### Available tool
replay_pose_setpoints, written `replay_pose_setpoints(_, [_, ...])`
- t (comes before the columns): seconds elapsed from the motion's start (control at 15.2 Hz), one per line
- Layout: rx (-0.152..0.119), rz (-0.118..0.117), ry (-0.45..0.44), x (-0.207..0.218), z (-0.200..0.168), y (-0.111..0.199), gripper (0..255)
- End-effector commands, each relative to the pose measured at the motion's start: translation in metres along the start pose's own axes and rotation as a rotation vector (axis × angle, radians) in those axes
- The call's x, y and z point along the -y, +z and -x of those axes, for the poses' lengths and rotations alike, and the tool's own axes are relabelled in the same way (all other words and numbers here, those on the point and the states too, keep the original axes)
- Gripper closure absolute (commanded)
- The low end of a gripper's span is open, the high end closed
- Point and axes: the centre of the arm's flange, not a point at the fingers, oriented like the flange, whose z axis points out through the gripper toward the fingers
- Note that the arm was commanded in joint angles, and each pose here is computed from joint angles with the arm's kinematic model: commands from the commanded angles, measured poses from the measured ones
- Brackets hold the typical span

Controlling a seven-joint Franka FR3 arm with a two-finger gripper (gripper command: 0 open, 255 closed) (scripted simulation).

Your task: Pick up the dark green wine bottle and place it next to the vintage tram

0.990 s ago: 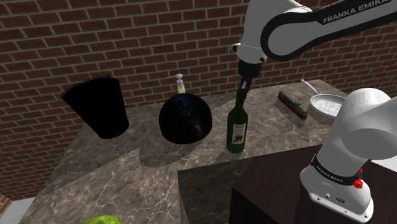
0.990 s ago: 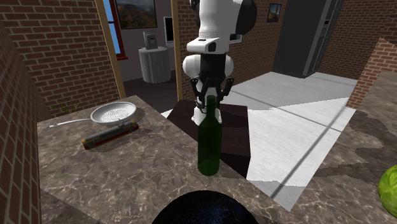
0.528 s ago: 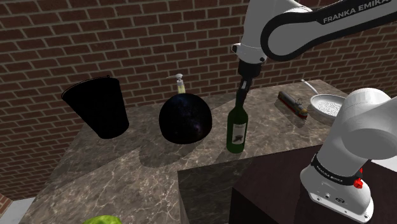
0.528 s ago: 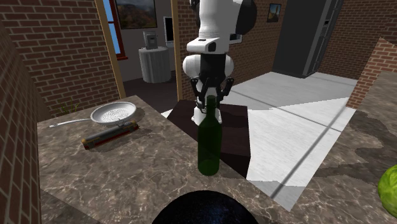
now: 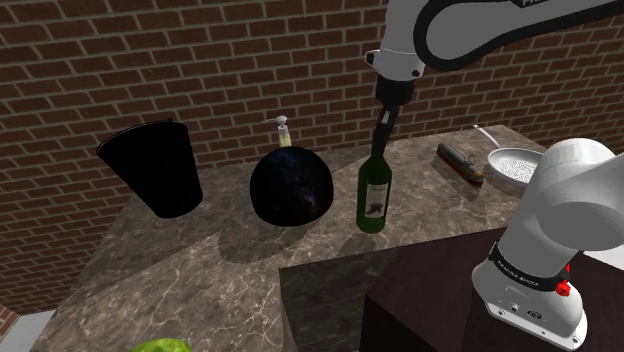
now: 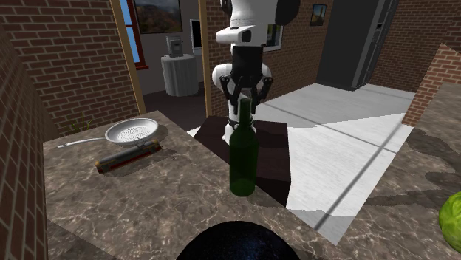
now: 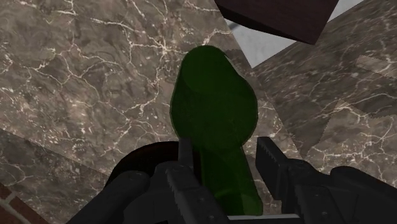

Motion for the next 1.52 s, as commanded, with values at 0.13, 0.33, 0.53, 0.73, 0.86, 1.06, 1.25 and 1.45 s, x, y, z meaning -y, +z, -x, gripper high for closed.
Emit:
replay_pose_setpoints(0.13, [0.000, 0.000, 0.000, 0.000, -0.003, -0.021, 255])
replay_pose_setpoints(0.33, [0.000, 0.000, 0.000, 0.000, -0.004, -0.037, 255])
replay_pose_setpoints(0.53, [0.000, 0.000, 0.000, -0.001, -0.006, -0.053, 255])
replay_pose_setpoints(0.73, [0.000, 0.000, 0.000, -0.002, -0.008, -0.068, 255])
replay_pose_setpoints(0.86, [0.000, 0.000, 0.000, -0.002, -0.009, -0.079, 255])
replay_pose_setpoints(1.06, [0.000, 0.000, 0.000, -0.003, -0.010, -0.095, 255])
replay_pose_setpoints(1.25, [0.000, 0.000, 0.000, -0.003, -0.012, -0.110, 255])
replay_pose_setpoints(1.45, [0.000, 0.000, 0.000, -0.004, -0.014, -0.126, 255])
